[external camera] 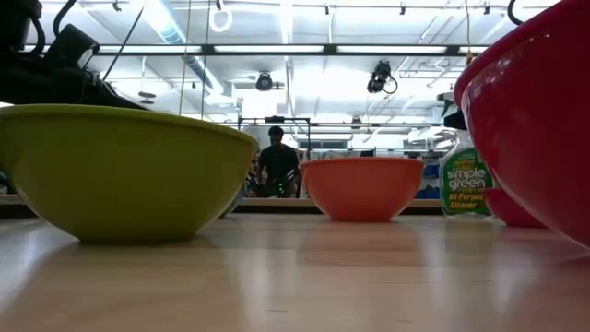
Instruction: Nest bowls inside each other
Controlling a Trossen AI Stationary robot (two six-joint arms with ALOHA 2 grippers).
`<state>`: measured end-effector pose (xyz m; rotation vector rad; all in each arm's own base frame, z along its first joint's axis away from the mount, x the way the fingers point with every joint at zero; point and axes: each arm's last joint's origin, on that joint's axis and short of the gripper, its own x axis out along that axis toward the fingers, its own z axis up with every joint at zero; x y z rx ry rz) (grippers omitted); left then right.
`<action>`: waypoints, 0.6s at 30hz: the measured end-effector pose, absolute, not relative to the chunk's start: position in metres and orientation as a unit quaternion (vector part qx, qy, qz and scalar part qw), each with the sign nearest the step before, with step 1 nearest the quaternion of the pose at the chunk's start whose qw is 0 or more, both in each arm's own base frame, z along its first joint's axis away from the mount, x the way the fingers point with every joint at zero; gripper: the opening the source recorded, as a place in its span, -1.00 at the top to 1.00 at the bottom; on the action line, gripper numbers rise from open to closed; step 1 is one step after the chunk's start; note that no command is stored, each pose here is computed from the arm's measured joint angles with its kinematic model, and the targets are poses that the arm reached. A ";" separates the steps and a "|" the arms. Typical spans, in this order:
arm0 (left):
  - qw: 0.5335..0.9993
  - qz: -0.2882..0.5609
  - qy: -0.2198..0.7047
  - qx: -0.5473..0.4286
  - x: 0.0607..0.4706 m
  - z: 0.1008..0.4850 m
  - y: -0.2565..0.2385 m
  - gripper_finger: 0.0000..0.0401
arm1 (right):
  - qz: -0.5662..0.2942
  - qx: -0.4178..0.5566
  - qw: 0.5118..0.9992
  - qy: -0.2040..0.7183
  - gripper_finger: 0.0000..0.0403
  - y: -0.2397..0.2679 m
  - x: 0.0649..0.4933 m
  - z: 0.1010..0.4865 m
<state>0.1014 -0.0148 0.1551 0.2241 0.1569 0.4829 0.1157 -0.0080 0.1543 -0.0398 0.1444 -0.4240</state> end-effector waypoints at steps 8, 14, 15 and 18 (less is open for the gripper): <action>0.962 0.238 0.077 0.110 0.101 0.155 -0.015 0.22 | -0.210 -0.020 0.975 0.072 0.35 -0.008 0.116 0.154; 0.962 0.238 0.078 0.111 0.101 0.155 -0.015 0.22 | -0.210 -0.020 0.975 0.072 0.35 -0.008 0.116 0.154; 0.962 0.238 0.077 0.110 0.101 0.155 -0.015 0.22 | -0.210 -0.020 0.975 0.072 0.35 -0.008 0.116 0.154; 0.965 0.235 0.069 0.095 0.102 0.157 -0.015 0.22 | -0.210 -0.020 0.975 0.072 0.35 -0.008 0.116 0.154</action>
